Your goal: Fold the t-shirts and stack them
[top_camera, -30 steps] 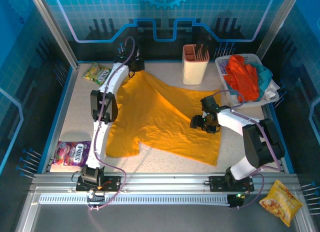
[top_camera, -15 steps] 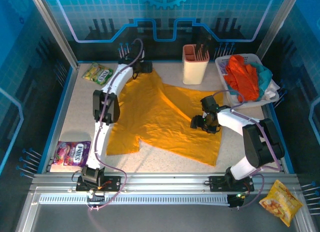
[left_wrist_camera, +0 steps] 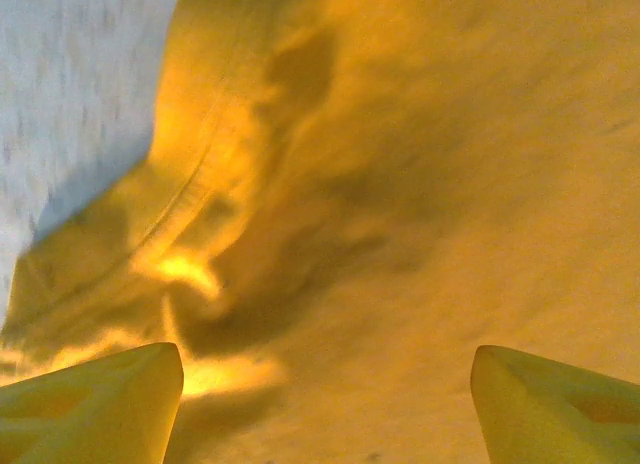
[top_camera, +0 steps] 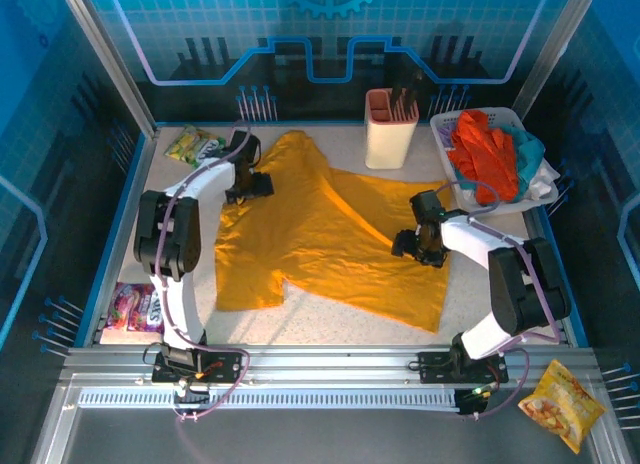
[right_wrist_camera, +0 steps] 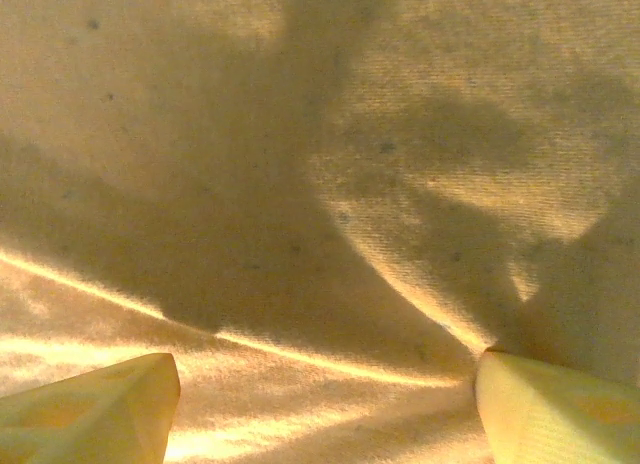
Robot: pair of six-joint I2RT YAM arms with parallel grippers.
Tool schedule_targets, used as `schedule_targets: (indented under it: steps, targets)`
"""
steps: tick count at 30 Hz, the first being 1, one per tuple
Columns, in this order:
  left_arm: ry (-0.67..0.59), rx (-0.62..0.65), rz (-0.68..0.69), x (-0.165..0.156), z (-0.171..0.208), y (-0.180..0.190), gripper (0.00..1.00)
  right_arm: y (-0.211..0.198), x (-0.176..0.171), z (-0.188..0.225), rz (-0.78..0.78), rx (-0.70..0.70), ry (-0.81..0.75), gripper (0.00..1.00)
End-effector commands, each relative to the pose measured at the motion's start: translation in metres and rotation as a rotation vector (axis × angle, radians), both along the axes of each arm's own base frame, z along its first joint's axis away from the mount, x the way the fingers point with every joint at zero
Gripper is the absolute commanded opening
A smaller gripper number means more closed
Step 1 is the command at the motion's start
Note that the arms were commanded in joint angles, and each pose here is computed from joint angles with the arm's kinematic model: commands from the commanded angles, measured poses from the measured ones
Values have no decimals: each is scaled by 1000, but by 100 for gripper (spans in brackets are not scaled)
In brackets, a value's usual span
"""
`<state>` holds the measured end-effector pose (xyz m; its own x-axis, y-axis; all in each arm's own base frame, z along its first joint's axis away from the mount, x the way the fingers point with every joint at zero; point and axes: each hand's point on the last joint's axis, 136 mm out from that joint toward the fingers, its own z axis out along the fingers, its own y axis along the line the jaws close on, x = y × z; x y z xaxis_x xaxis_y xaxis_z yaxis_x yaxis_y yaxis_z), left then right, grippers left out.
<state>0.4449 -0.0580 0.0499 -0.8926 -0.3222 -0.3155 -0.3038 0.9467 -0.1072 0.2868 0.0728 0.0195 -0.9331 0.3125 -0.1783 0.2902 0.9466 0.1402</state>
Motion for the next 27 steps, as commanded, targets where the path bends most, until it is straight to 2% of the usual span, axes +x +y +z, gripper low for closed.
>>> schedule_targets:
  steps: [1,8,10,13,22,27]
  targets:
    - [86,-31,74,-40,-20,4,76,-16,-10,2,-52,-26,28,79]
    - [145,-27,118,-93,-34,19,73,-20,-3,6,-47,-3,21,81]
    - [154,-64,122,-100,-27,17,67,-17,3,7,-34,6,23,81]
    - [133,-52,134,-105,-19,22,66,-10,19,8,-19,28,13,81]
    - [194,-38,151,-142,-28,31,60,8,59,2,38,41,29,81]
    - [209,-13,162,-157,-30,38,60,14,79,-5,57,43,45,81]
